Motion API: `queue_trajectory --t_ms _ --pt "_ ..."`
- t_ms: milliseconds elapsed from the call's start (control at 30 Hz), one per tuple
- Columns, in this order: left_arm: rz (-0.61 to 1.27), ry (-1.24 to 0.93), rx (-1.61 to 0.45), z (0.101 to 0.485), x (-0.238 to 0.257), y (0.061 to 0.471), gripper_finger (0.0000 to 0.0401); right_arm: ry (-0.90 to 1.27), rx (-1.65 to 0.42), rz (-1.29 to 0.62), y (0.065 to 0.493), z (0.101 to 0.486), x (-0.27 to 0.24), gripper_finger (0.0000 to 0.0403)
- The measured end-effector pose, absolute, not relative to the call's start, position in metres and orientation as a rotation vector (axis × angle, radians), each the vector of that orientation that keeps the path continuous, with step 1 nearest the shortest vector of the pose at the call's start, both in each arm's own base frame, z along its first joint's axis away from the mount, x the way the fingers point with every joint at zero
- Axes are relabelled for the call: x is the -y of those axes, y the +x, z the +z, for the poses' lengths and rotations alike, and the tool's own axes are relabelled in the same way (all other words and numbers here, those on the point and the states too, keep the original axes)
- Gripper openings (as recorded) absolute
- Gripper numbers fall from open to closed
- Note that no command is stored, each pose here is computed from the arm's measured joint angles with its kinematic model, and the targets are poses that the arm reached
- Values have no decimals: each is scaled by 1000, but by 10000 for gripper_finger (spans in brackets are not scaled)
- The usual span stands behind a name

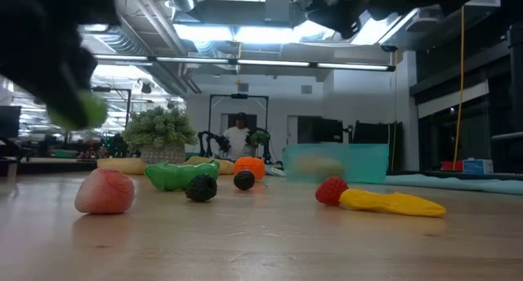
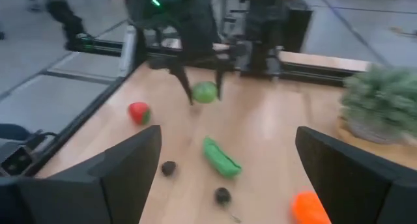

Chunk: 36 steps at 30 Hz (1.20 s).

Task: Pick and placing Produce into tupperware
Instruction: Put the green cabbage into the blue bin

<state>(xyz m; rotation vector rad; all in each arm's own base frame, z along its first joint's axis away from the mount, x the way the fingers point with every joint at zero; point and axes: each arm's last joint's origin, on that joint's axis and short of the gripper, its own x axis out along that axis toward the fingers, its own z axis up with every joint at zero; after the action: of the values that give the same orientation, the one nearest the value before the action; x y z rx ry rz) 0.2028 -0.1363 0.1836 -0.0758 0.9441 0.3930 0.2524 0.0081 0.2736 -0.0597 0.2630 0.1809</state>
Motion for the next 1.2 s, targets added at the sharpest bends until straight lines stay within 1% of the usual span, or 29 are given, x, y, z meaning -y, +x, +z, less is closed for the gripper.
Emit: queue_trajectory --t_ms 133,267,400,533,700,833,1033,1200 --pt "401 -20 -801 205 131 198 226 -43 -264 116 241 273 -6 355" --pt "407 63 -663 223 127 197 226 0 -231 45 228 256 -4 355" --pt "404 118 -586 233 126 199 226 63 -165 -59 211 237 -1 355" --pt "398 126 -531 237 125 209 226 120 -75 -92 197 228 0 355" --pt "344 172 -424 231 120 224 226 163 69 -119 181 227 2 355" --pt "293 176 -361 227 107 234 226 206 80 -163 173 220 3 355" --pt "238 185 -302 231 84 248 226 236 52 -145 171 214 2 355" --pt "232 172 -311 232 63 256 226 247 57 -143 171 214 2 355"
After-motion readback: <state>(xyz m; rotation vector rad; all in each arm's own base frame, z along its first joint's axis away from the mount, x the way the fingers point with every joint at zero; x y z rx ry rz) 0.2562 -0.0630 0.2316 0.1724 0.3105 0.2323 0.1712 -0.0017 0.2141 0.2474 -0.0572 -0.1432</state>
